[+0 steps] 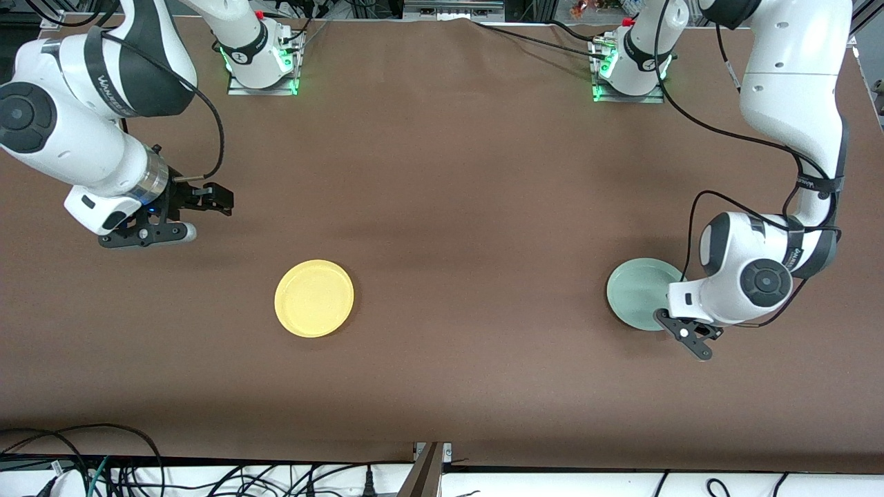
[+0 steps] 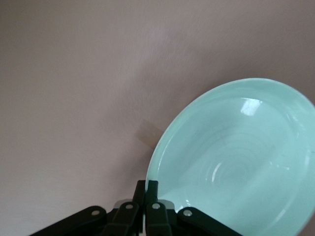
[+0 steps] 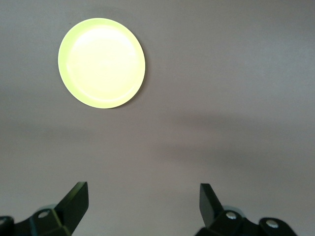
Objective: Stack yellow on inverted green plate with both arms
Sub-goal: 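Lift the green plate with the left gripper while the right gripper grips yellow, then flip the green plate upside down and set it down with the left gripper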
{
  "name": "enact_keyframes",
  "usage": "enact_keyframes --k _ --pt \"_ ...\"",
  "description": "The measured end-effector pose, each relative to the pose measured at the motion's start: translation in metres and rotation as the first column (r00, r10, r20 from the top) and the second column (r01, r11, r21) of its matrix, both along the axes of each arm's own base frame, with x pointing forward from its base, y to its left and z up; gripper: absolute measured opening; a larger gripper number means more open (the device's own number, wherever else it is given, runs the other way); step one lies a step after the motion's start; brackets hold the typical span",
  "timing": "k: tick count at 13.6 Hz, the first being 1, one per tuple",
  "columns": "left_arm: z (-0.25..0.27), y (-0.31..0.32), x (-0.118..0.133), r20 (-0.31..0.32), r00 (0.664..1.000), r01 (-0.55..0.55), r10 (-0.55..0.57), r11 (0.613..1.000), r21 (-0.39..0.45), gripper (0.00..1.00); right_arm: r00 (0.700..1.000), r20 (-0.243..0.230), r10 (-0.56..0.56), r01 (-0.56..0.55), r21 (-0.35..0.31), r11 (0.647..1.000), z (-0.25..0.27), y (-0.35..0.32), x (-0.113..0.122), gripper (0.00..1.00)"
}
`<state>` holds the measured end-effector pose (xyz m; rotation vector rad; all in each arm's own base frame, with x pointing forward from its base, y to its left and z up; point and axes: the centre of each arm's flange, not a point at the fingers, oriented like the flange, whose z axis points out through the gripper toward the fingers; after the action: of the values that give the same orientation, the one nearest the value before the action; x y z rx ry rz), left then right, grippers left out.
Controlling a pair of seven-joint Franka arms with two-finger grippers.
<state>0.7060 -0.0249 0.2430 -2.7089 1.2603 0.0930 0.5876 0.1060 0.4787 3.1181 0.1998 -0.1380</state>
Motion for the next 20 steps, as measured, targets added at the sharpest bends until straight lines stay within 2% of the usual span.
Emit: enact_keyframes --k 3,6,9,11,13,16,18,20 --pt "0.03 -0.026 0.003 0.011 0.996 0.09 -0.091 0.992 0.087 0.03 1.0 0.002 0.0 0.0 -0.001 1.0 -0.01 0.001 0.004 1.0" --pt "0.065 -0.073 0.006 -0.007 0.984 0.177 -0.18 0.953 0.245 0.03 1.0 0.008 0.002 -0.002 -0.004 1.0 -0.05 0.005 0.02 1.0" --pt "0.075 -0.149 -0.011 -0.011 0.961 0.249 -0.275 0.853 0.459 0.03 1.0 0.023 0.008 -0.008 0.003 1.0 -0.101 0.015 0.038 1.0" --pt "0.07 -0.201 -0.033 -0.013 0.959 0.239 -0.283 0.783 0.574 0.03 0.999 0.043 0.01 -0.011 0.014 1.0 -0.139 0.023 0.048 1.0" --pt "0.059 -0.24 -0.053 0.015 0.959 0.2 -0.282 0.715 0.669 0.03 0.997 0.066 0.027 -0.028 0.014 1.0 -0.183 0.027 0.059 1.0" --pt "0.034 -0.281 -0.078 0.063 0.951 0.139 -0.301 0.603 0.786 0.03 0.995 0.07 0.073 -0.075 0.016 0.997 -0.237 0.021 0.068 0.98" --pt "0.014 -0.3 -0.093 0.109 0.947 0.081 -0.301 0.555 0.828 0.03 0.996 0.056 0.072 -0.073 0.024 0.997 -0.251 0.016 0.069 0.95" --pt "-0.017 -0.317 -0.116 0.19 0.947 -0.032 -0.26 0.512 0.859 0.03 0.997 0.052 0.064 -0.066 0.03 0.997 -0.258 0.015 0.069 0.93"
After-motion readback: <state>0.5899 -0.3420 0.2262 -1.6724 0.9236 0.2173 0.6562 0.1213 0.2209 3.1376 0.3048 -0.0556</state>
